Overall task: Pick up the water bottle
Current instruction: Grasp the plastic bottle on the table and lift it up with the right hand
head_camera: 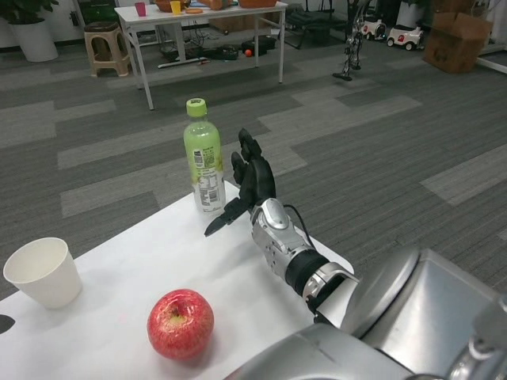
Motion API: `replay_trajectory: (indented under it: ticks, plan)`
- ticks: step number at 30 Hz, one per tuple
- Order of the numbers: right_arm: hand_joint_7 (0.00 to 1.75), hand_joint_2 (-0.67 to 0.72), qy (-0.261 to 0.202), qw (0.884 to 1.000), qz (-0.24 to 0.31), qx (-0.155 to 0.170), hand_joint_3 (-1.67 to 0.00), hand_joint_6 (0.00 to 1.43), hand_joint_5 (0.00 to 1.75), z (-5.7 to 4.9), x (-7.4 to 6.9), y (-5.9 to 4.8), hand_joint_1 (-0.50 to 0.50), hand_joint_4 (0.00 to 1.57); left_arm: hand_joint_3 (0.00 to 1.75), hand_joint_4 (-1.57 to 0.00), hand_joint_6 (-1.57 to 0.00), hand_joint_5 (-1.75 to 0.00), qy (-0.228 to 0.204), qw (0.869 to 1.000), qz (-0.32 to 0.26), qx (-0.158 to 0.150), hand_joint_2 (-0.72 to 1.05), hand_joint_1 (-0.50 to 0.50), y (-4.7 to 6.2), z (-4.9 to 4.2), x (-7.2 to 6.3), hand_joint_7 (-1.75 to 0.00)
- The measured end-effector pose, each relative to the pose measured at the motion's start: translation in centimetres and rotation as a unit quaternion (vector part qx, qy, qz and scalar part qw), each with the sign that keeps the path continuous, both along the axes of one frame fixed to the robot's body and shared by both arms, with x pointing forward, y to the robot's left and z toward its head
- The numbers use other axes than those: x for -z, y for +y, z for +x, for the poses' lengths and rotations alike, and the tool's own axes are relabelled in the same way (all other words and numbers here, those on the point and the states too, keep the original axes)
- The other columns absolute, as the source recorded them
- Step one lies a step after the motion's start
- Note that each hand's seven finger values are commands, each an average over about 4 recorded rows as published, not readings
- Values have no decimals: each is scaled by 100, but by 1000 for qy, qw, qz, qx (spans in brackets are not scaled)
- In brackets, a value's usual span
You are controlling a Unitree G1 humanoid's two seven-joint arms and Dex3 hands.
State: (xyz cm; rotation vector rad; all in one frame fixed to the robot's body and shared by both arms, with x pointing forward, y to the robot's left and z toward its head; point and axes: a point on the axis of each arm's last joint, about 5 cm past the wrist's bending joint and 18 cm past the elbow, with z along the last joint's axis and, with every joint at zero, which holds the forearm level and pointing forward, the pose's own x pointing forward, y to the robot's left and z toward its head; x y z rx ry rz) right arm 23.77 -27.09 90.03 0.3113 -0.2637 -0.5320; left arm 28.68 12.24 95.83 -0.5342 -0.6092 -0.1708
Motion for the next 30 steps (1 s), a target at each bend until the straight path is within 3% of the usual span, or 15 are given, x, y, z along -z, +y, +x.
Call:
replay_trajectory:
  ticks: [21,30]
  plan:
    - [0,60,-3,1000,-19,-3,0,0,0,207,-105,52,-46,0,9,0,0,0,2,1000,1,-1,-72,-50,1,0,8,0]
    - [0,60,3,1000,-24,10,0,0,0,328,-172,44,-46,0,9,0,0,0,3,1000,2,1,-72,-50,-7,-2,11,0]
